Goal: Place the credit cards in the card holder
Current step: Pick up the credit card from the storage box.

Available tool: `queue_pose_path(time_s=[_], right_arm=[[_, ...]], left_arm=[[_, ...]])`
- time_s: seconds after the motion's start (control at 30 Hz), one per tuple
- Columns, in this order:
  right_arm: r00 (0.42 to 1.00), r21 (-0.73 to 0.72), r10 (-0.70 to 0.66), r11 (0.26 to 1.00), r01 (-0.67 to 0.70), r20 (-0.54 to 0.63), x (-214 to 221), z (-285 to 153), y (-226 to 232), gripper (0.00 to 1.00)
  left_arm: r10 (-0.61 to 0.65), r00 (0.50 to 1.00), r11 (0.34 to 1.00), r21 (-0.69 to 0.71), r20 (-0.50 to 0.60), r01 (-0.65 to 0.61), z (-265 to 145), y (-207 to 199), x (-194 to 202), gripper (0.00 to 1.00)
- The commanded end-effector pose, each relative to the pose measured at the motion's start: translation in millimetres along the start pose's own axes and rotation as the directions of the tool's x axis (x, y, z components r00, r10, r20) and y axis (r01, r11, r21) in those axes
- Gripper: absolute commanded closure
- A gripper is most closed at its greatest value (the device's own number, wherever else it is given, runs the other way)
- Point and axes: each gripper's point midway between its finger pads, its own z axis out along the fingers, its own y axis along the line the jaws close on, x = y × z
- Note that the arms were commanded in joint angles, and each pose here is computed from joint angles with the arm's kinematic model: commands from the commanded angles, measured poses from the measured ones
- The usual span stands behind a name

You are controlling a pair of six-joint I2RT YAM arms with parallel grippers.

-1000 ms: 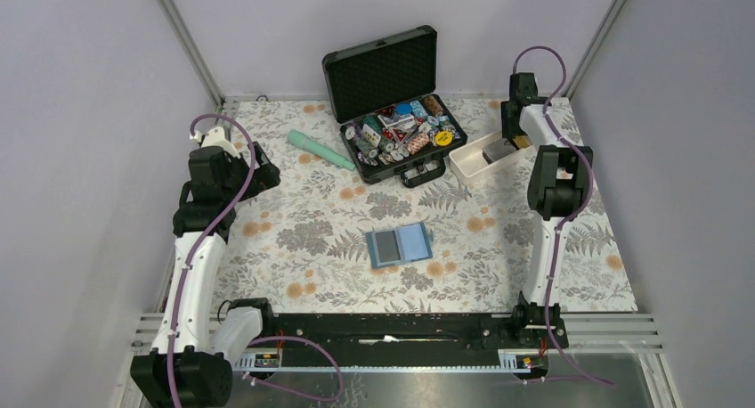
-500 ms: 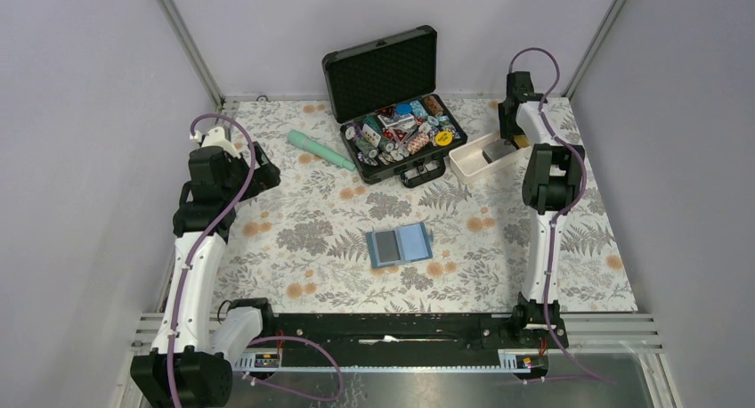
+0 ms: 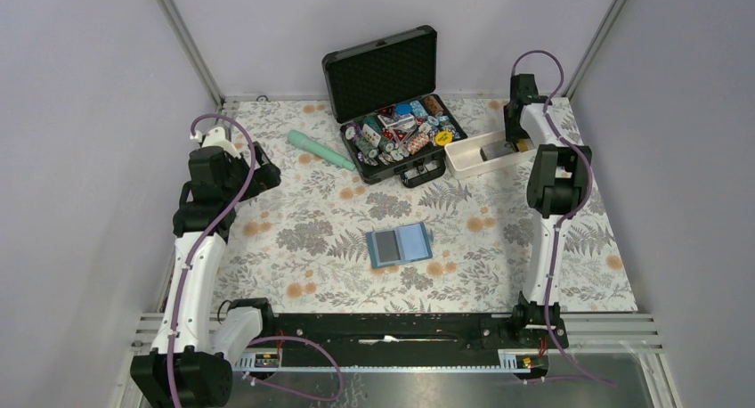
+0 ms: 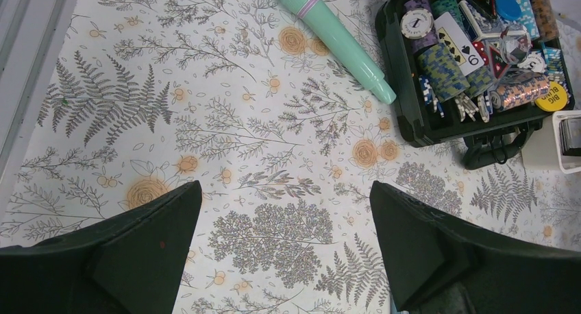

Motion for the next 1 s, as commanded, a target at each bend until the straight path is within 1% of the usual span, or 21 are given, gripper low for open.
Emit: queue_pose_path(time_s=[0.0,0.5,0.97], right_arm=[[0.998,-0.034,0.016,0.999,-0.018,-0.059,21,-16,3,0.41],[1.0,0.015,0.029,0.999,-0.029,0.006,1,-39,-18,0.47],[0.999,-0.008,0.031,0.999,-0.031,0.023,-5,-48,-16,0.5]], left_arm=[[-0.003,0.998,0.999,0.042,0.056,0.001,-3,-9,-13,0.01],[0.0,0.998,0.998,0.055,0.06,-0.003,-4,-12,-12,0.01],[0.001,0.998,0.998,0.057,0.06,-0.004,-4,-12,-11,0.01]])
